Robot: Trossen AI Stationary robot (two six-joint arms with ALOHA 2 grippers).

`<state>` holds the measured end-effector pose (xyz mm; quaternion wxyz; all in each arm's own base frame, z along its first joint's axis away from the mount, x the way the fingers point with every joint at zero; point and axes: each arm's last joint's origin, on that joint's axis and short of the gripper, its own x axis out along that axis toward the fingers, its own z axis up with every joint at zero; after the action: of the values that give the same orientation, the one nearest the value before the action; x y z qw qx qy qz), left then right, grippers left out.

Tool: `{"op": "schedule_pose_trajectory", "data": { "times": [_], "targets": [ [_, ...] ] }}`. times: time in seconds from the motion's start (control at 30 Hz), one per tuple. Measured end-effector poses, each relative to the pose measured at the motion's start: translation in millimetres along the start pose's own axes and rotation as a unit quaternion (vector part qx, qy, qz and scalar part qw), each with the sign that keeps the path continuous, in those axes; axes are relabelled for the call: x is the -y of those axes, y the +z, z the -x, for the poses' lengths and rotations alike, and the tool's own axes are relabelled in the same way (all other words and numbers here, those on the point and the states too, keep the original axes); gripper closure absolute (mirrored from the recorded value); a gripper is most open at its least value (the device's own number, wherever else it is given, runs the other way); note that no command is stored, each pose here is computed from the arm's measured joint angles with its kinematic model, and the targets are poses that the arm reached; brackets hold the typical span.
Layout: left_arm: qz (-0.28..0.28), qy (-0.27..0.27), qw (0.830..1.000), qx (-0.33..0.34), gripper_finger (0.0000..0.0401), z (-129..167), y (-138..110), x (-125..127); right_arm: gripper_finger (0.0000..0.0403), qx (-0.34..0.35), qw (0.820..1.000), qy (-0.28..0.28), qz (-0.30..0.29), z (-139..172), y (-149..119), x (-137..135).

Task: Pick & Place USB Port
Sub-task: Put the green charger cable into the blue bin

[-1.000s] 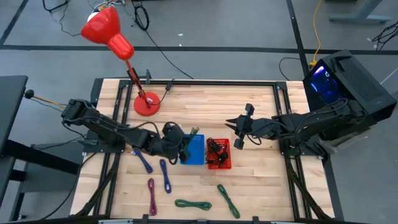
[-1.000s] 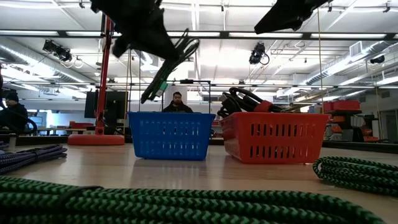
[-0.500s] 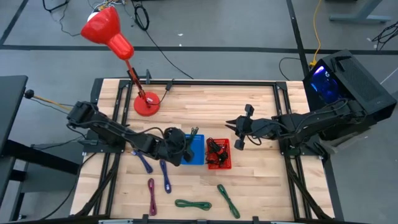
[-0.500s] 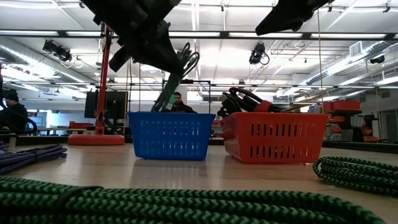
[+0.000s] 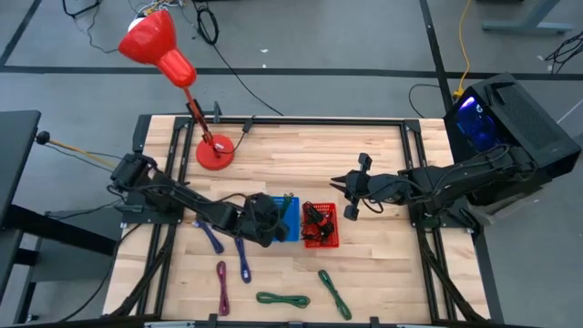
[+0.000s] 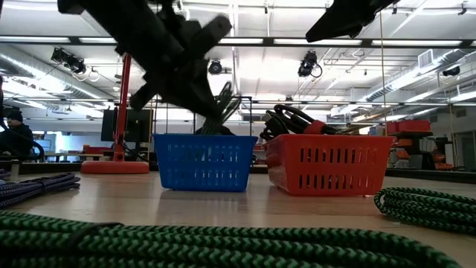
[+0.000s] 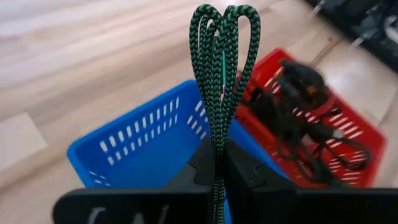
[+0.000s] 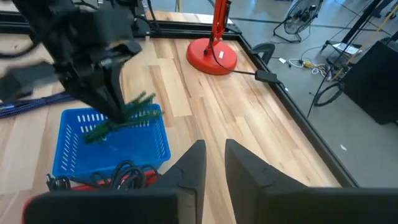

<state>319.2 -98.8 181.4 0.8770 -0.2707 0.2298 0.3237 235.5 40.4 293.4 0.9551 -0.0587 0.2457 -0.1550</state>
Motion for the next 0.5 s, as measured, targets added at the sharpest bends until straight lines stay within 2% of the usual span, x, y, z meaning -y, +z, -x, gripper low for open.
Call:
{"op": "schedule_pose_trajectory", "data": {
  "times": [0.5],
  "targets": [
    [0.005,0.014,1.0,-0.018,0.0354,-10.6,-2.1,-5.0,0.0344,-0.002,1.0,0.0,0.0,0.0,-0.5,0.0]
  ]
}}
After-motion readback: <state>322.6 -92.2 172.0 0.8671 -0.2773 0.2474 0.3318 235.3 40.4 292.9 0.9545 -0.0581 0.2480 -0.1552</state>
